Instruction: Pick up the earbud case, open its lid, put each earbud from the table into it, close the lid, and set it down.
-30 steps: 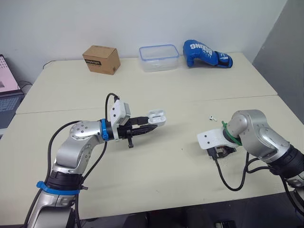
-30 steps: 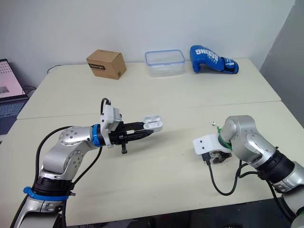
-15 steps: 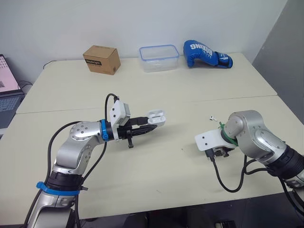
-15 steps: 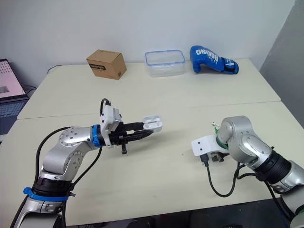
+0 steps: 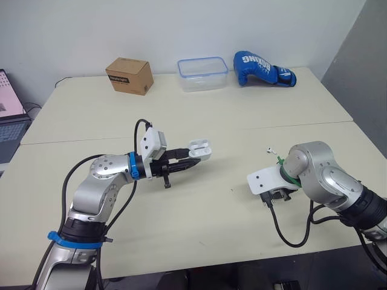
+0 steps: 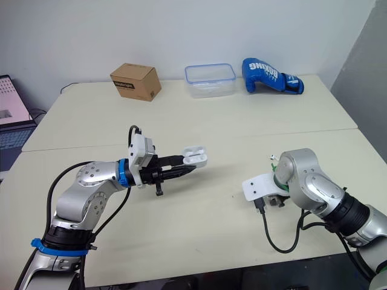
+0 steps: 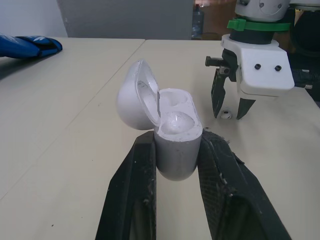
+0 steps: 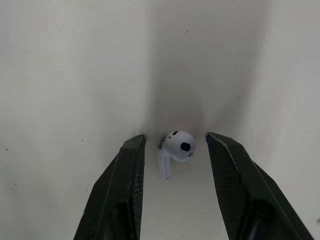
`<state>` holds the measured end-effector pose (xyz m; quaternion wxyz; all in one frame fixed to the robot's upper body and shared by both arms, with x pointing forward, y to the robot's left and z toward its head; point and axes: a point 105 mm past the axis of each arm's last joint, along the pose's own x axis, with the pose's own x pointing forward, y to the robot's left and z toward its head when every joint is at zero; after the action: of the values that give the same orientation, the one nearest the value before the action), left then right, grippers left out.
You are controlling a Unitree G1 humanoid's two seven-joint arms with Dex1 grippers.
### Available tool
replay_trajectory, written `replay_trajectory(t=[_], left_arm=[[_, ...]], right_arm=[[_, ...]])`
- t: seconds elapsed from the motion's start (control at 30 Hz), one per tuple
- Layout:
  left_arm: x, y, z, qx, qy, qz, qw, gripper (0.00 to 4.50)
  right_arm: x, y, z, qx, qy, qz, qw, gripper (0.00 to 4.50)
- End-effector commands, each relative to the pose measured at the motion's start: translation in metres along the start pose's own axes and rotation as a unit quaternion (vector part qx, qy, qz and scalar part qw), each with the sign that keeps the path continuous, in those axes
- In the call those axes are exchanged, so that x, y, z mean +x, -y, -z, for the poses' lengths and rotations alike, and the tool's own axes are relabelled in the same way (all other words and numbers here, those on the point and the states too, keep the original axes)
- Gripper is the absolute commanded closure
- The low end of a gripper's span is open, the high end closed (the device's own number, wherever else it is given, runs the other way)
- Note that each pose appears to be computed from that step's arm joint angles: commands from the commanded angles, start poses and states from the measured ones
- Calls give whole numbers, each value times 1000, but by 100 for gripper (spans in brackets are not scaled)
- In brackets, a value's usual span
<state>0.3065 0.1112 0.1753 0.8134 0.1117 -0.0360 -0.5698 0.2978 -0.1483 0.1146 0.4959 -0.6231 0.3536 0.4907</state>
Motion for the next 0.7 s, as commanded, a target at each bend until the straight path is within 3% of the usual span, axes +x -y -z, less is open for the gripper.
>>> replay_trajectory(t=[0.03,0.67,0.7], left_arm=[[1,1,-12,25,14,0,1000,372],[1,1,-12,26,16,-3,1000,372],[1,2,-12,25,15,-3,1000,372]], right_arm=[[0,-7,1,-6,-12,-32,999,255],[-1,-8,1,-32,-28,-41,998,255],[-1,-8,1,-32,-29,-41,998,273]])
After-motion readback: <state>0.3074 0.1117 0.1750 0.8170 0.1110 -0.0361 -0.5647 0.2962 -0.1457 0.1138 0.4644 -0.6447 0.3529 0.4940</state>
